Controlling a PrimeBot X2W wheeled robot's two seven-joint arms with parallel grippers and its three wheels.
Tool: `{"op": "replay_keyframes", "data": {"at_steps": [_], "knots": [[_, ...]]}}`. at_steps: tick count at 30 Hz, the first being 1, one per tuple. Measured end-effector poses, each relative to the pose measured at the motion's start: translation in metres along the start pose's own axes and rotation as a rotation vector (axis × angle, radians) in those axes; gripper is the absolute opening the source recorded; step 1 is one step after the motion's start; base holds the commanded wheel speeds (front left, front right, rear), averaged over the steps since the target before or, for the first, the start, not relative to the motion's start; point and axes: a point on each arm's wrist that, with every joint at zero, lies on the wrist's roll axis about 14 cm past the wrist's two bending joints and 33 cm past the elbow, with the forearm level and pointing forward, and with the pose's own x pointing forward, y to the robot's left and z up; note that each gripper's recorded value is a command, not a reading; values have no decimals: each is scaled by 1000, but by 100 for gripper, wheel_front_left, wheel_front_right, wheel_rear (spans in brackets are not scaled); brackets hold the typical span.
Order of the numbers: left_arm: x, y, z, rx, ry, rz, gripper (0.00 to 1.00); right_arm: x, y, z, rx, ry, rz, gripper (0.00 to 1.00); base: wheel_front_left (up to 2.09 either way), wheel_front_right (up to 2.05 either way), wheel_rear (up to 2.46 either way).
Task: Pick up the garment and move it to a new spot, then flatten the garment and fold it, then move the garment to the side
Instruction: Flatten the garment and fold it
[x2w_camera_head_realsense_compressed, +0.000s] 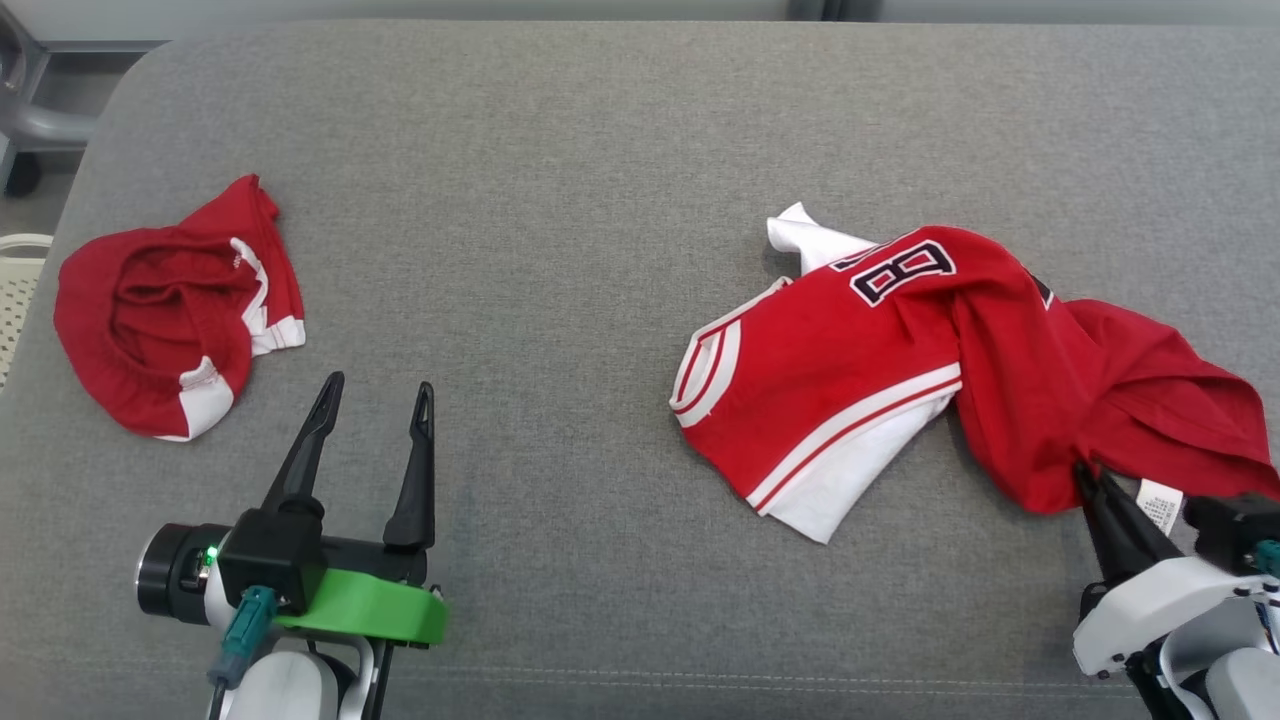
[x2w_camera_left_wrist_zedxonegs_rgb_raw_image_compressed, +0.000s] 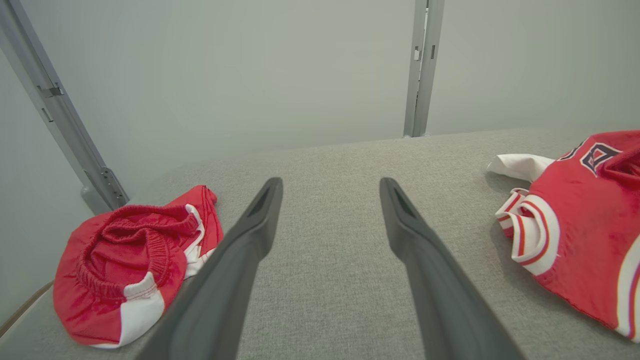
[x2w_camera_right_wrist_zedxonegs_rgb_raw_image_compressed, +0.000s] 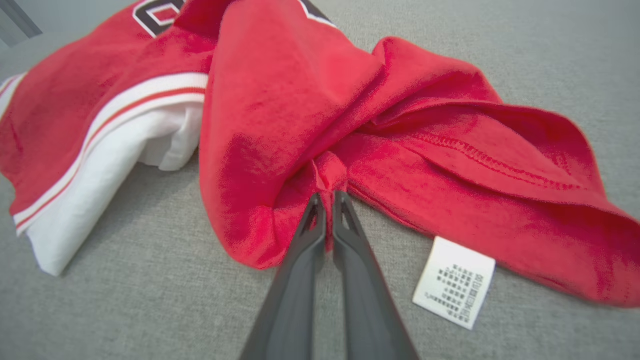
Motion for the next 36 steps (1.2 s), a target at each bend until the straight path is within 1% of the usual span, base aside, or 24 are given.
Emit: {"op": "replay_keyframes", "data": {"at_steps": [6, 8, 10, 15, 18, 21, 25, 28, 29, 31, 36], "knots": [[8, -10, 0, -1, -7, -35, 100, -26, -26, 48, 96, -178, -114, 0, 0, 0, 0], [11, -15, 0, -3, -8, -52, 100, -35, -33, 67, 110, -237, -142, 0, 0, 0, 0], [14, -20, 0, -6, -11, -70, 100, -44, -42, 84, 154, -291, -175, 0, 0, 0, 0], [25, -31, 4, -2, -28, -109, 100, -63, -74, 135, 165, -446, -261, 0, 0, 0, 0], [28, -32, 0, -2, -22, -115, 100, -66, -91, 149, 177, -491, -307, 0, 0, 0, 0], [32, -35, -4, -5, -11, -123, 100, -59, -106, 136, 211, -451, -351, 0, 0, 0, 0], [38, -38, -7, -9, -8, -134, 100, -46, -125, 88, 277, -310, -415, 0, 0, 0, 0], [42, -39, -10, -10, -3, -139, 100, -38, -132, 50, 316, -196, -448, 0, 0, 0, 0], [42, -39, -11, -10, 1, -139, 100, -36, -133, 43, 322, -178, -454, 0, 0, 0, 0], [41, -35, -14, -8, 10, -131, 100, -29, -135, 38, 348, -166, -458, 0, 0, 0, 0], [42, -31, -22, -6, 29, -122, 100, -7, -139, 43, 347, -152, -441, 0, 0, 0, 0]]}}
